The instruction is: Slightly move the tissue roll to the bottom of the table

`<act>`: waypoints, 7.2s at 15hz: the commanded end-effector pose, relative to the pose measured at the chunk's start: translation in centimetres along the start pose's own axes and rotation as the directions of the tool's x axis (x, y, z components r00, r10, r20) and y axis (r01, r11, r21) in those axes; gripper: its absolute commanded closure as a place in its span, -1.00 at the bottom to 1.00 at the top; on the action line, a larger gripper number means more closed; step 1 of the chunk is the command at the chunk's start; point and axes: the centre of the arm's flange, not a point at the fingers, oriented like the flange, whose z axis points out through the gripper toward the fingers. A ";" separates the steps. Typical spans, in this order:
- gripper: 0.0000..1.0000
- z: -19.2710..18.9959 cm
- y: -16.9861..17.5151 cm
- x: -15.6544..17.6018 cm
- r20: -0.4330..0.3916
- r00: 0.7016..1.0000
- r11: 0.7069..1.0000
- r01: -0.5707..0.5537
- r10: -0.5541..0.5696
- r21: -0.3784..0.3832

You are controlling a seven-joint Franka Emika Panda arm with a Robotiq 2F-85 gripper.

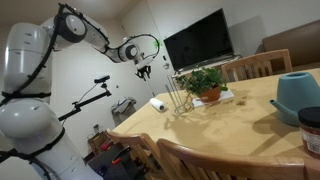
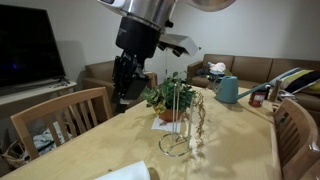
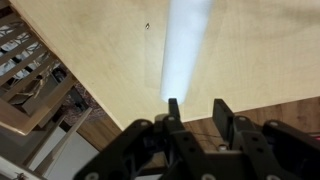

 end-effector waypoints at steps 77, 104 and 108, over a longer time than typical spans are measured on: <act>1.00 21.2 -0.6 -4.8 0.162 0.984 0.940 -0.122 0.072 0.318; 1.00 22.1 1.7 -5.2 0.302 0.939 0.959 -0.224 0.165 0.173; 0.98 22.3 0.9 -6.1 0.287 0.944 0.958 -0.220 0.162 0.183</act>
